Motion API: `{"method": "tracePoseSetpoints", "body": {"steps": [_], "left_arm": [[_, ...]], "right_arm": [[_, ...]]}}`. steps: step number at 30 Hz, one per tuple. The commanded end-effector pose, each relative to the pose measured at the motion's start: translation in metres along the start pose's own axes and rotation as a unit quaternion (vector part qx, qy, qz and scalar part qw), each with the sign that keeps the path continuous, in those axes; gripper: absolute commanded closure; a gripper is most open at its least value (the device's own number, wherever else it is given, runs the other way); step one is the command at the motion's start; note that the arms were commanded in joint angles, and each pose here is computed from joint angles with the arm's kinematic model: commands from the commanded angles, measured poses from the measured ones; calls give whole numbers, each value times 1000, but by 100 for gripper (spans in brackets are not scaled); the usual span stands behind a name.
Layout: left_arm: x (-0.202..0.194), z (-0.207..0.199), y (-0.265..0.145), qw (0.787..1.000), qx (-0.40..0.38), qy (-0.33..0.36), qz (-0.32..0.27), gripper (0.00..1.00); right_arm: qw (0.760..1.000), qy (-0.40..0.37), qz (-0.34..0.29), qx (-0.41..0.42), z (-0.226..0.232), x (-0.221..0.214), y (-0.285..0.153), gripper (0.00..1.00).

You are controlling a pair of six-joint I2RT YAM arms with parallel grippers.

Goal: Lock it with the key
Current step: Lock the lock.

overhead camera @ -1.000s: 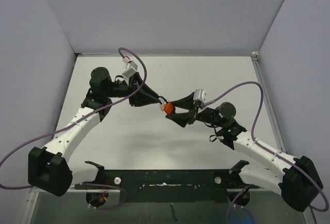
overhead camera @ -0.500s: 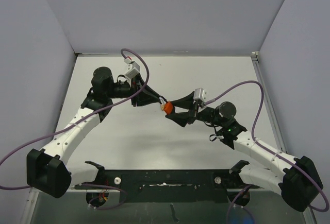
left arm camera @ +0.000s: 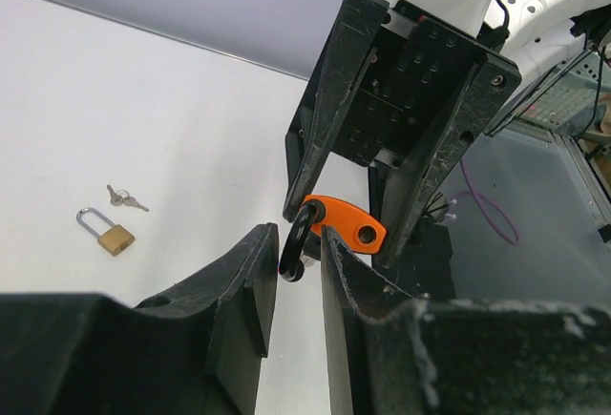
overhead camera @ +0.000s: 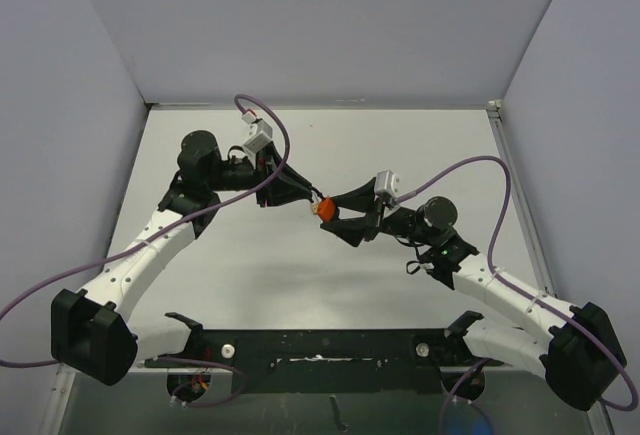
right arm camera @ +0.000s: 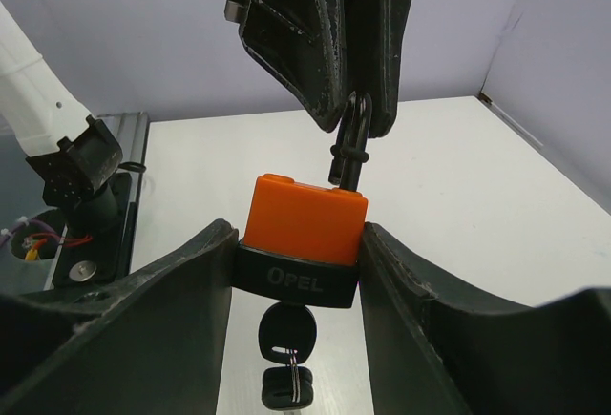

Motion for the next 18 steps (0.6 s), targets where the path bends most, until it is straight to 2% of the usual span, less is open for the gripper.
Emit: {"method": "tracePoseSetpoints", "body": {"steps": [1,10,17,18], "left_arm": [[19,-22,0,998,-25,54,-19,78],[18,-21,1,998,-33,52,-10,85],[19,-22,2,998,-29,47,-10,100],[19,-22,3,999,-28,44,-10,100]], "right_arm": [[998,-44,-51,-5,-10,32,9,100],[998,-44,-49,-13,-10,32,8,100],[998,-42,-45,-18,-11,31,9,100],[998,-41,-44,-18,-11,30,10,96]]}}
Point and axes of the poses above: each gripper's point midway between its finger pads, its own y axis out along the fingers, its own z axis along the line the jaws close on, x = y × z, the point moved 10 cm from there along -y, back along the fingers, and after that the axes turned 13 degrees about -y, right-handed, at the moved point
